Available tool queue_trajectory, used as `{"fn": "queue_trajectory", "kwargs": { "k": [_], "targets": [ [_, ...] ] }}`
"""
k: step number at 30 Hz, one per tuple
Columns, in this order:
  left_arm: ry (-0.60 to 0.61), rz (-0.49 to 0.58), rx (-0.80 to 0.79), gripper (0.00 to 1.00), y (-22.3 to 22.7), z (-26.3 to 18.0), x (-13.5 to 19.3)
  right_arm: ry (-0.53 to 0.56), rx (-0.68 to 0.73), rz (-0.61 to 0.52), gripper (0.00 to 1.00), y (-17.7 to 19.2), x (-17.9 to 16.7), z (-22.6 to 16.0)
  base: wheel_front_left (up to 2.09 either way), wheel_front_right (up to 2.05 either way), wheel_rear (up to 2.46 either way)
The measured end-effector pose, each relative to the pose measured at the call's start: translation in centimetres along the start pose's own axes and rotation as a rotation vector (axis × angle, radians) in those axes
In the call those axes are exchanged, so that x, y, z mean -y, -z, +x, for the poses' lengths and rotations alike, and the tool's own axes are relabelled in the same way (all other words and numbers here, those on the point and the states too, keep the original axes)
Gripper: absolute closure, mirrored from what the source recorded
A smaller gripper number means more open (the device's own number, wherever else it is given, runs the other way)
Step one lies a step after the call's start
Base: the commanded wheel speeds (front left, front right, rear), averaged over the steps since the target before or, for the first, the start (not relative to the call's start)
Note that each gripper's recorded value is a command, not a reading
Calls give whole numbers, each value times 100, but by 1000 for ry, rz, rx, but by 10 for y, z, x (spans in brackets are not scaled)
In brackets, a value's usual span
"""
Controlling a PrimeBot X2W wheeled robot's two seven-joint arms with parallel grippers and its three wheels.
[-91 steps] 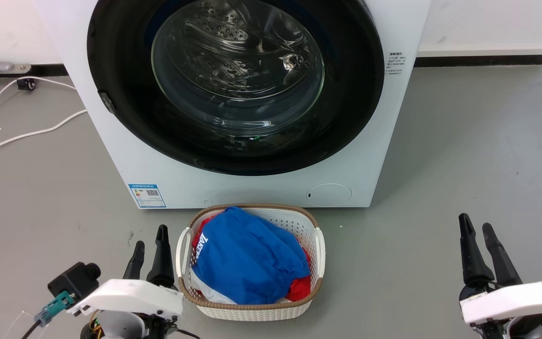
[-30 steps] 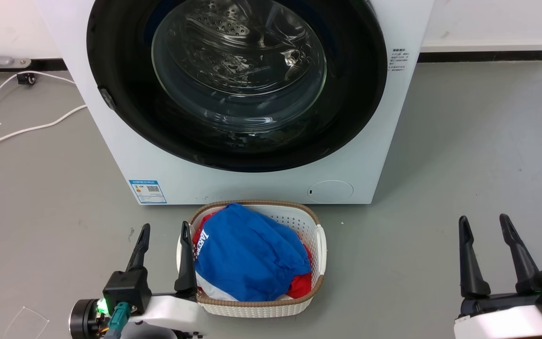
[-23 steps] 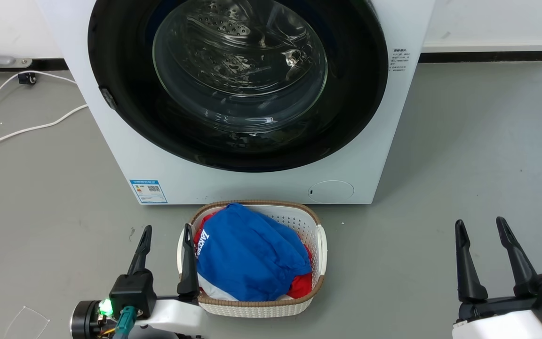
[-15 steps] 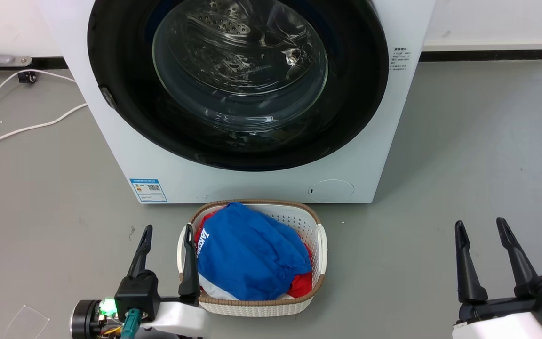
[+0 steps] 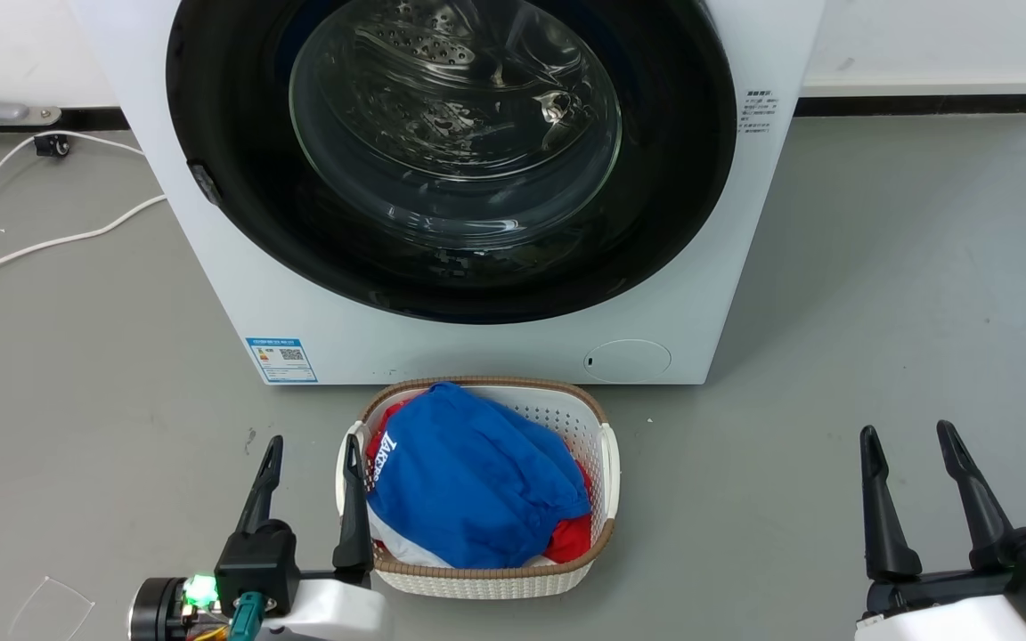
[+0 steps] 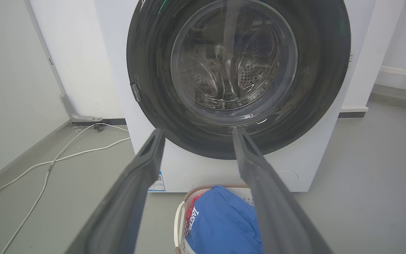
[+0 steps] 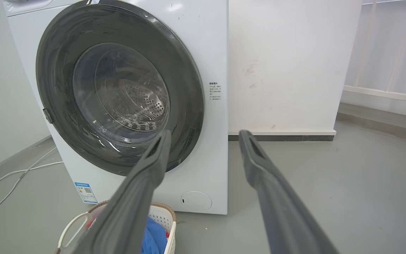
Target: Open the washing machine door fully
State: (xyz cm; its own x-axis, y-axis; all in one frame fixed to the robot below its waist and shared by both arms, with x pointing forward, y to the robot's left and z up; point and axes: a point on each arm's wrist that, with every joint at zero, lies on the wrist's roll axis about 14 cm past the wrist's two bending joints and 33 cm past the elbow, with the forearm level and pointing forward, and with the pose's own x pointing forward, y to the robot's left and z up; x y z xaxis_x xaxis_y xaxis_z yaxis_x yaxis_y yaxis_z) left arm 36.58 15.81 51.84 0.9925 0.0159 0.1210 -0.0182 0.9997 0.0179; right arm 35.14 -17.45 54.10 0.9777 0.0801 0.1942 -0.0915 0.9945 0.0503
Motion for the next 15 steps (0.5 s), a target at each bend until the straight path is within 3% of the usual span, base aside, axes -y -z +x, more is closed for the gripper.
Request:
{"fn": "queue_trajectory", "kwargs": {
  "k": [15],
  "targets": [
    [-4, -12, -20, 0, 6, -2, -2, 2, -6, 20, 0, 2, 0, 0, 0, 0, 0]
  ]
}}
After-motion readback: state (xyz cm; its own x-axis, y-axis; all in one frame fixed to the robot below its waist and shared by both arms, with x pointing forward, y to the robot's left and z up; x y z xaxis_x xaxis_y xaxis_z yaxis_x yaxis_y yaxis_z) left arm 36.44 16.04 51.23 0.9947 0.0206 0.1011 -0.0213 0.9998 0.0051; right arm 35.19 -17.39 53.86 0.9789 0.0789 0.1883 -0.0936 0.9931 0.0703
